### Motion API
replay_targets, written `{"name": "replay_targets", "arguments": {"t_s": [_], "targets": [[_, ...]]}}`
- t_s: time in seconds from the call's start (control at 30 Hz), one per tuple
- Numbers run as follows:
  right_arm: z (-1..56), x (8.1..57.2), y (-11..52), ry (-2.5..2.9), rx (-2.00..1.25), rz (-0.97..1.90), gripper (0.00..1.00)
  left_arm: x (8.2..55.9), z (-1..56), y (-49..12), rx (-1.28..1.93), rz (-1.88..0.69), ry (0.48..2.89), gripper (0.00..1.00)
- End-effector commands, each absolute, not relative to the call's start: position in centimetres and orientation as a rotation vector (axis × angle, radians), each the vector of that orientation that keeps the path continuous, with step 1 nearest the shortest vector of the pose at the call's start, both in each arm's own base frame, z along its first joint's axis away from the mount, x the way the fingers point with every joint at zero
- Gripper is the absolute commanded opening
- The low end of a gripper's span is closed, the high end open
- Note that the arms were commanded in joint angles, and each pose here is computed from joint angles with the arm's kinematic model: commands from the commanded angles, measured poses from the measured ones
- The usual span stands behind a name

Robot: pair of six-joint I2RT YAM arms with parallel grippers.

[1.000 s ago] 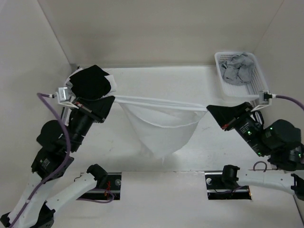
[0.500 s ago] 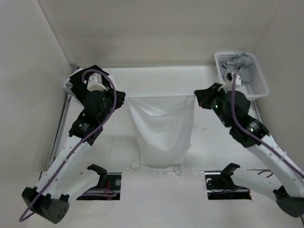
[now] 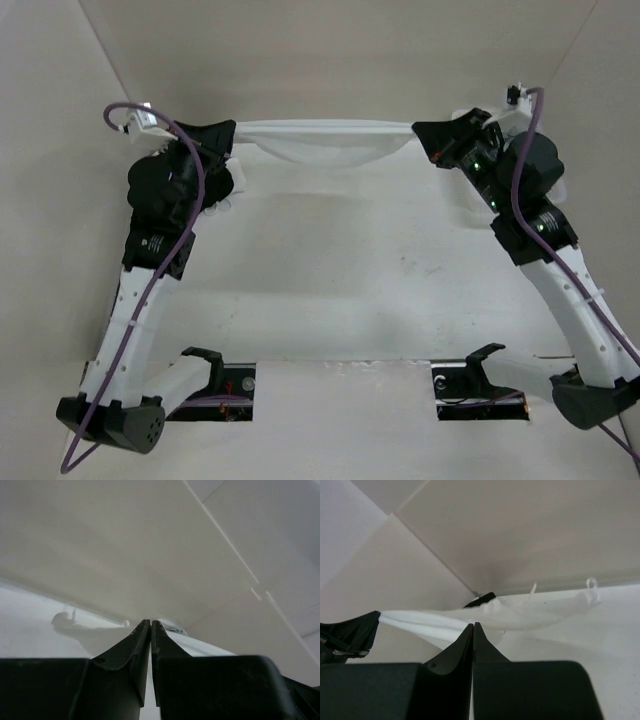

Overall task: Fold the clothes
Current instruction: Flatten the tank top out

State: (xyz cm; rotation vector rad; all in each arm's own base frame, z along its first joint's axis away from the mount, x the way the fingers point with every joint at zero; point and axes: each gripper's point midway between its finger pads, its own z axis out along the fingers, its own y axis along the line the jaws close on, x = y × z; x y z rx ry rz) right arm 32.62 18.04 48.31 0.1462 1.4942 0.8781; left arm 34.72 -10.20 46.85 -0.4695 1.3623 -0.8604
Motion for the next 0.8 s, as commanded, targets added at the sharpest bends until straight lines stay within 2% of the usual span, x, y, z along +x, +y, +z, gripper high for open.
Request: {"name": "replay_targets", "arguments": {"t_s": [0.0,0.03,0.27,0.37,0.47,0.57,0.6,0.63,0.77], "targets": [[39.8,32.7,19.2,1.637,0.146,0.866,0.02,32.5,39.9,-10.5,-0.474,-0.874,1.429,0.05],[37.9,32.7,19.3,1.666,0.155,0.862,0.02,32.4,38.9,-10.6,-0.474,-0.870,1.444,0.05],[16.3,29.4,19.1,1.993,0.299,0.830,0.03,27.7,15.1,-11.2,-0.545,-0.782,1.853,0.08],[11.2,27.4,19.1,2.092,0.321,0.809,0.04,25.5,9.2,-11.2,-0.574,-0.768,1.980,0.08],[7.9,25.4,18.6,2.168,0.341,0.759,0.08,24.0,6.7,-11.2,-0.600,-0.768,2.031,0.08],[6.1,23.9,17.2,2.202,0.405,0.679,0.26,23.9,7.1,-12.0,-0.599,-0.792,2.021,0.10],[6.2,23.5,17.1,2.195,0.421,0.672,0.35,24.3,7.3,-12.2,-0.586,-0.773,2.017,0.14],[6.3,23.2,17.0,2.191,0.426,0.667,0.39,24.6,7.7,-12.7,-0.562,-0.760,2.013,0.17],[7.0,22.6,16.2,2.166,0.469,0.645,0.41,26.9,9.2,-16.5,-0.354,-0.661,2.026,0.36]]}}
